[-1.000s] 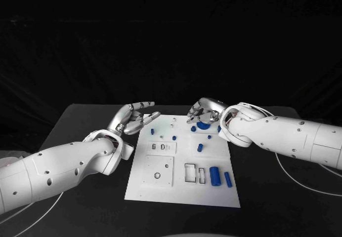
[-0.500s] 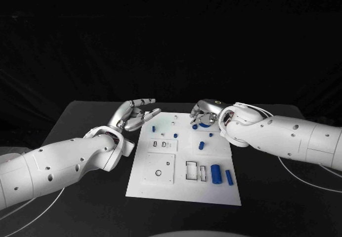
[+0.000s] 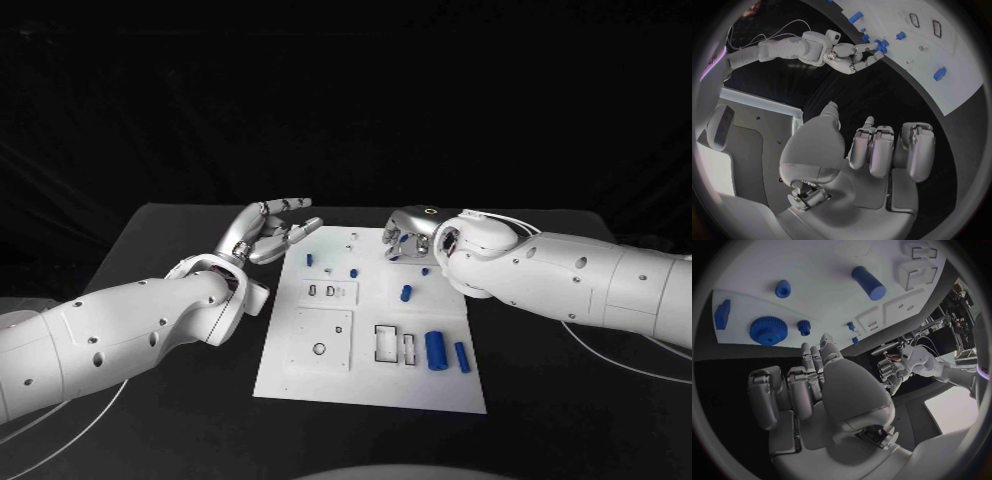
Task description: Assemble the parts on the task board
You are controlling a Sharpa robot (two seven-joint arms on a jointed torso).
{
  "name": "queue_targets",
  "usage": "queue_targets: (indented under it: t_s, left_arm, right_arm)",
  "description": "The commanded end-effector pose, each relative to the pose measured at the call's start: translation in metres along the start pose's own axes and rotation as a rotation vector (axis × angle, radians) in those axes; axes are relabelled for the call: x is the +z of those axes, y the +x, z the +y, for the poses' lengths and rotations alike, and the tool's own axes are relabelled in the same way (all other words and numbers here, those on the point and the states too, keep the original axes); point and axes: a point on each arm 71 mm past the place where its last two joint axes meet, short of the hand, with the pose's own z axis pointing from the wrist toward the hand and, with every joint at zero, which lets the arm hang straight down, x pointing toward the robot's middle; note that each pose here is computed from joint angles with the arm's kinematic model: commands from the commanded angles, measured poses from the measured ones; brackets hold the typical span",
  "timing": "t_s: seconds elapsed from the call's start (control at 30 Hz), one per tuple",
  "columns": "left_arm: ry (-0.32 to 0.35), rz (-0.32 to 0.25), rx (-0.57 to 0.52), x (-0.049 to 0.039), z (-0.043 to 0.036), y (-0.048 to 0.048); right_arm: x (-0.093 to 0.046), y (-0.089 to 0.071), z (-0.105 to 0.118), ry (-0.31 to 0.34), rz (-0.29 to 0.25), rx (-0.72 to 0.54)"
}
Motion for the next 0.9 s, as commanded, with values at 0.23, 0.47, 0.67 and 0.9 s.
queue_targets:
  t_s: [0.23, 0.47, 0.67, 0.9]
  left_arm:
    - [0.012, 0.011, -0.003, 0.0014, -0.0027, 0.0008]
    - [0.011, 0.012, -0.003, 0.0015, -0.0021, 0.0005]
    - [0.012, 0.012, -0.002, 0.0018, -0.0017, 0.0002]
    - [0.014, 0.009, 0.001, 0.0023, -0.001, -0.0002]
  right_arm:
    - [0.0031, 0.0072, -0.003, 0.057, 0.066, -0.067]
    - [0.0051, 0.0098, -0.0025, 0.066, 0.094, -0.069]
    - [0.0074, 0.0115, -0.0021, 0.07, 0.111, -0.07]
    - [0.009, 0.0143, -0.0025, 0.083, 0.128, -0.073]
